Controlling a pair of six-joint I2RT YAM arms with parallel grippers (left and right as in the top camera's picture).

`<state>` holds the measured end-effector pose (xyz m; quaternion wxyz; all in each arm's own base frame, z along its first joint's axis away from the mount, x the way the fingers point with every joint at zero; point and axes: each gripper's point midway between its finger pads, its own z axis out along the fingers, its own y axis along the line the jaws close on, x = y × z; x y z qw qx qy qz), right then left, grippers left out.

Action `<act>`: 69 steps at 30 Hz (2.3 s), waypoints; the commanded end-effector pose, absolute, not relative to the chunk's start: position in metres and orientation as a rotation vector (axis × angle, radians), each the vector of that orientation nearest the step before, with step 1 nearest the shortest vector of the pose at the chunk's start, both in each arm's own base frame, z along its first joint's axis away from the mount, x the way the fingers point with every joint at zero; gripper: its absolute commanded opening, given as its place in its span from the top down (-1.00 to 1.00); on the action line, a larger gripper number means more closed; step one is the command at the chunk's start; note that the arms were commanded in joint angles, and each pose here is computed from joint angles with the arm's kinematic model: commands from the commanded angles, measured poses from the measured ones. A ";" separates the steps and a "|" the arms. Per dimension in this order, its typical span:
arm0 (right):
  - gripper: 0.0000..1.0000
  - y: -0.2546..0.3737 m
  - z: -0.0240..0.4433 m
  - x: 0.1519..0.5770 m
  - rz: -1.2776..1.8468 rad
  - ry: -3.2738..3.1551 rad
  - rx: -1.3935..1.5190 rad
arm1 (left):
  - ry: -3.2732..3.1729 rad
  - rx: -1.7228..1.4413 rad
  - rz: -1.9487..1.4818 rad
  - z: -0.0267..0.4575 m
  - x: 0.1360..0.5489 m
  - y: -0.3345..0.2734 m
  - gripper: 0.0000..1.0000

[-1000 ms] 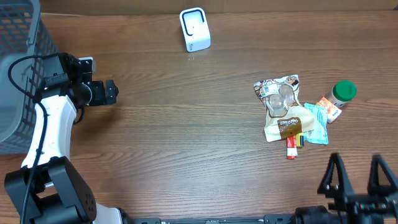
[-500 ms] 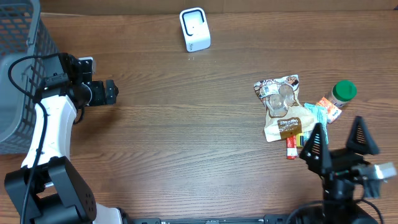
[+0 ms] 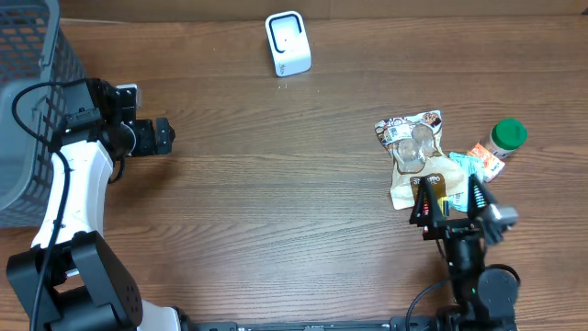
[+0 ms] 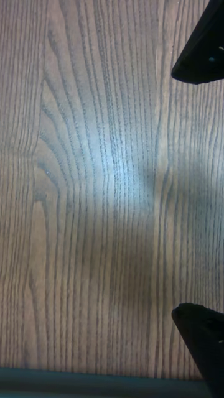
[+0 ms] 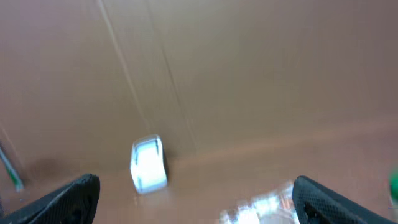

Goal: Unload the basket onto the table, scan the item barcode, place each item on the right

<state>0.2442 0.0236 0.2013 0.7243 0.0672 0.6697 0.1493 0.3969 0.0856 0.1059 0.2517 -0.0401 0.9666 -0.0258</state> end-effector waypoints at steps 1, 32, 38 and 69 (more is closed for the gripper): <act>-1.00 0.025 0.172 0.245 0.327 1.588 0.155 | 2.615 -0.082 -0.081 0.111 0.401 0.084 -1.00; -1.00 0.044 0.172 0.242 0.130 1.569 -0.221 | 2.615 -0.082 -0.081 0.111 0.401 0.084 -1.00; -1.00 0.044 0.172 0.242 0.130 1.569 -0.222 | 2.614 -0.082 -0.080 0.111 0.401 0.084 -1.00; -1.00 0.044 0.172 0.242 0.130 1.570 -0.222 | 2.391 0.029 -0.030 0.201 0.396 0.056 -1.00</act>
